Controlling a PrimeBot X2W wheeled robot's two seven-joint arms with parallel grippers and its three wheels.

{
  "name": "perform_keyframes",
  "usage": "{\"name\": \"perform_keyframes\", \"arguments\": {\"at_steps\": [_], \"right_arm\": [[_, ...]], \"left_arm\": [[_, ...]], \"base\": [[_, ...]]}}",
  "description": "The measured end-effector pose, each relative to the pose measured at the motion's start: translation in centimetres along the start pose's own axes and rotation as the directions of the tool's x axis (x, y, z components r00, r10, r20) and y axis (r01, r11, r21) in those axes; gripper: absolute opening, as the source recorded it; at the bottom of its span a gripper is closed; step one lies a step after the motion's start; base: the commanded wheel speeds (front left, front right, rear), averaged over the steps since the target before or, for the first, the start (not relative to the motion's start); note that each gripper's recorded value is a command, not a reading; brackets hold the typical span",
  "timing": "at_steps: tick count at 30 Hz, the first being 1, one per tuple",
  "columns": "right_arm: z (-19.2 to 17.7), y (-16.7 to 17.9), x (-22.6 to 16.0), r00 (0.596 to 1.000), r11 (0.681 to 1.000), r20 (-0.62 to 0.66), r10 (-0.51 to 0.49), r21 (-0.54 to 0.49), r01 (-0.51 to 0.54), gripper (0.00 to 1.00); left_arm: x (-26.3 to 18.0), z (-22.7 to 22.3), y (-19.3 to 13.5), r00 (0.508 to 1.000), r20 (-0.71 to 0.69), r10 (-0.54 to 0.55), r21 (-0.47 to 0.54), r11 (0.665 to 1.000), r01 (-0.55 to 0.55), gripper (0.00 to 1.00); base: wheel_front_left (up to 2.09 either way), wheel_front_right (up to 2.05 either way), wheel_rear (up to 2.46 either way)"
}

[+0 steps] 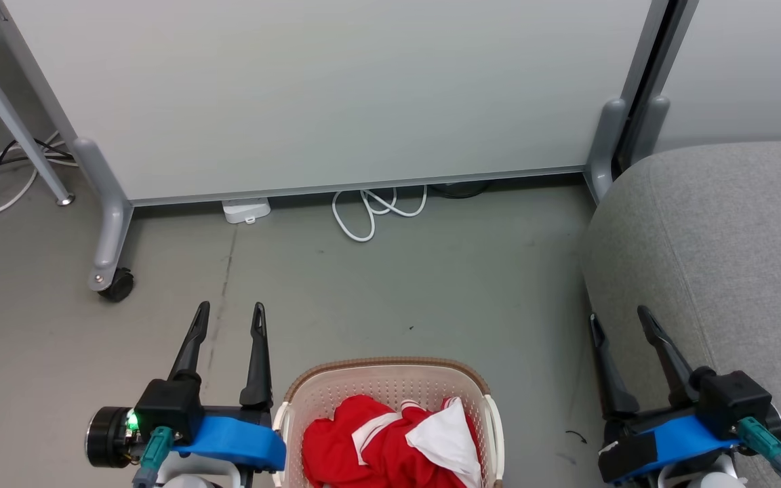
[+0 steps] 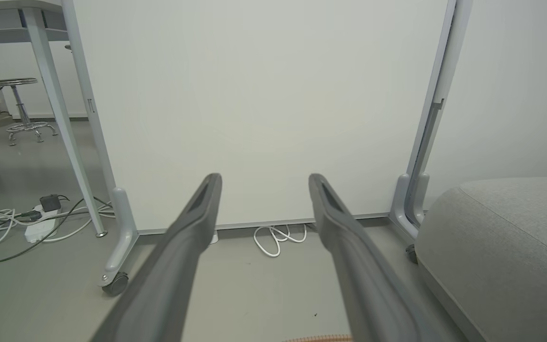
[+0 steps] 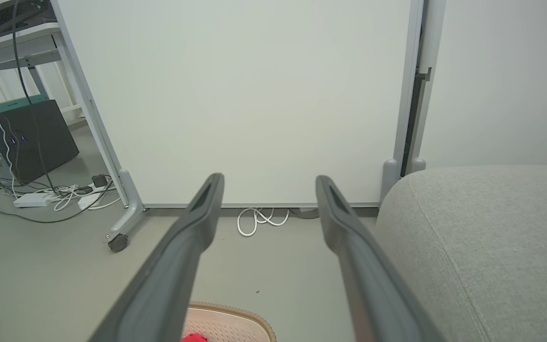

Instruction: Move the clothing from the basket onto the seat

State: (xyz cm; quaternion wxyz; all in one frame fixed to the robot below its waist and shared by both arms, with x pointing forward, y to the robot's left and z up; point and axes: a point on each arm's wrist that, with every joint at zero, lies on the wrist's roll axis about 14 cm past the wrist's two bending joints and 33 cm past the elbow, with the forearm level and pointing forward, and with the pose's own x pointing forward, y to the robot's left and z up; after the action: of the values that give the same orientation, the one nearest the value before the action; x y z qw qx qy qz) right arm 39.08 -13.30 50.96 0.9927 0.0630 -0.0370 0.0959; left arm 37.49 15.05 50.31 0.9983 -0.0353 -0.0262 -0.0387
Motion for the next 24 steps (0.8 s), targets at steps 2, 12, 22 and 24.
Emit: {"name": "perform_keyframes", "arguments": {"at_steps": [2,12,22,24], "right_arm": [[0.01,0.08,0.00,1.000,1.000,0.002,0.004,-0.013,-0.004,1.00],[-0.39,0.09,-0.09,1.000,0.998,-0.008,0.013,-0.065,-0.013,1.00],[-0.80,-0.54,-0.34,1.000,0.998,-0.022,-0.006,-0.068,0.004,1.00],[-0.88,-0.59,-0.38,1.000,0.998,-0.025,-0.007,-0.068,0.005,1.00]], "left_arm": [[-0.06,0.01,-0.08,1.000,0.003,-0.006,0.012,1.000,0.006,1.00],[-0.32,-0.36,-0.37,1.000,-0.003,-0.026,0.057,0.998,0.026,1.00],[-0.41,-0.63,-0.43,0.999,-0.012,-0.030,0.052,0.998,0.030,1.00],[-0.42,-0.67,-0.44,0.999,-0.013,-0.030,0.051,0.998,0.031,1.00]], "base": [[0.00,0.00,0.00],[0.00,0.00,0.00],[0.00,0.00,0.00],[0.00,0.00,0.00]]}}
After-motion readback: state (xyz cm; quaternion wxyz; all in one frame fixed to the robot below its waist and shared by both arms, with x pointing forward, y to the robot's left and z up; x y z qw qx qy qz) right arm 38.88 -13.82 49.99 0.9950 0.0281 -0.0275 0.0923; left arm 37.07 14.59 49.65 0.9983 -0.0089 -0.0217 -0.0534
